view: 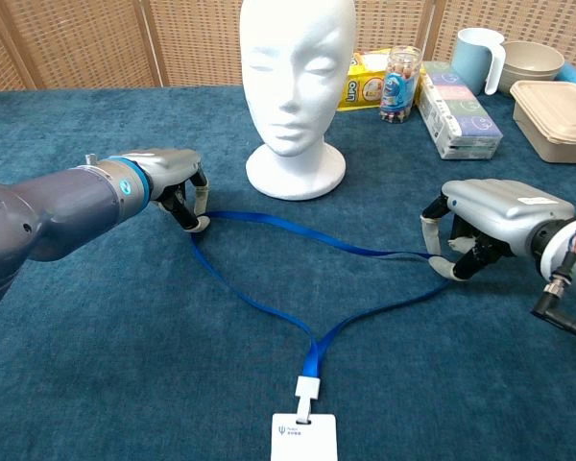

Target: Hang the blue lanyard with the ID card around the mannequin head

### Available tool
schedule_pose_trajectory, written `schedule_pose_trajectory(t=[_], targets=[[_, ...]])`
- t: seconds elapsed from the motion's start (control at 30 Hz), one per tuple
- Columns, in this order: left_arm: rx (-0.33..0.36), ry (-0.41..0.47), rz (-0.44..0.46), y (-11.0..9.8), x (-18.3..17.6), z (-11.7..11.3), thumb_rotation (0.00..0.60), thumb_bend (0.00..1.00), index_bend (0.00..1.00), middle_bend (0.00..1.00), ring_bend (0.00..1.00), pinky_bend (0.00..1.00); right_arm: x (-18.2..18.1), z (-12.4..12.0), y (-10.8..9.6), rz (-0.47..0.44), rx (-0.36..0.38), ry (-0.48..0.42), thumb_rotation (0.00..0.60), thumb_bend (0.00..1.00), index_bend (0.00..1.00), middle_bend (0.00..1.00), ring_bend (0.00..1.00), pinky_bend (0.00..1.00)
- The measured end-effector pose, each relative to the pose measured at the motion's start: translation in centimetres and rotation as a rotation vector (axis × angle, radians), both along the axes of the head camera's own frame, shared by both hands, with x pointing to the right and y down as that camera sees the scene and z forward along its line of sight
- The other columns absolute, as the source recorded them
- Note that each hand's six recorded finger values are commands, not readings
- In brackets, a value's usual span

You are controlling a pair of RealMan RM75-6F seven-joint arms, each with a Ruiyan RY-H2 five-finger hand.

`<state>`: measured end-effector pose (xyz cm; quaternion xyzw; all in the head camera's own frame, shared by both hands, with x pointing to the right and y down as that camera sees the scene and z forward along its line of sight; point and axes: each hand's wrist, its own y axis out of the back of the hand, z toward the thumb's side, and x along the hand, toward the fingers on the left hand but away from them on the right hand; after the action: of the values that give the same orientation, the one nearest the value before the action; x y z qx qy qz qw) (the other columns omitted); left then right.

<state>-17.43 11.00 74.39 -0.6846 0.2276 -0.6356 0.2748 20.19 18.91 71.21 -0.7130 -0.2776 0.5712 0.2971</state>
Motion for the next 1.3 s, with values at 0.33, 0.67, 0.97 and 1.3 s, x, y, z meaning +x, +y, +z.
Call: schedule_pose_trajectory(t=[0.33,0.67,0.97,1.3], targets=[[0.048,0.056,-0.016,-0.1,-0.6,-1.3,0.528,0.49,0.60,1.00,1.00,1.00,0.0,-1.2,-0.1,0.011,0.031,-0.036,0.596,0.53,0.69,1.00,1.00,1.00],[0.174,0.205,-0.041,0.2,-2.4,-5.8,0.528,0.48,0.60,1.00,1.00,1.00,-1.6,-5.5,-0.4,-0.016,0.138,-0.169,0.596,0.53,0.70,1.00,1.00,1.00],[0.324,0.357,-0.060,-0.2,-5.0,-12.5,0.525,0.48,0.60,1.00,1.00,1.00,-2.8,-11.5,-1.5,0.002,0.179,-0.434,0.599,0.53,0.72,1.00,1.00,1.00],[0.431,0.440,-0.081,-1.8,-6.8,-18.1,0.527,0.48,0.60,1.00,1.00,1.00,-2.8,-17.8,-4.5,0.018,0.223,-0.626,0.600,0.53,0.72,1.00,1.00,1.00]])
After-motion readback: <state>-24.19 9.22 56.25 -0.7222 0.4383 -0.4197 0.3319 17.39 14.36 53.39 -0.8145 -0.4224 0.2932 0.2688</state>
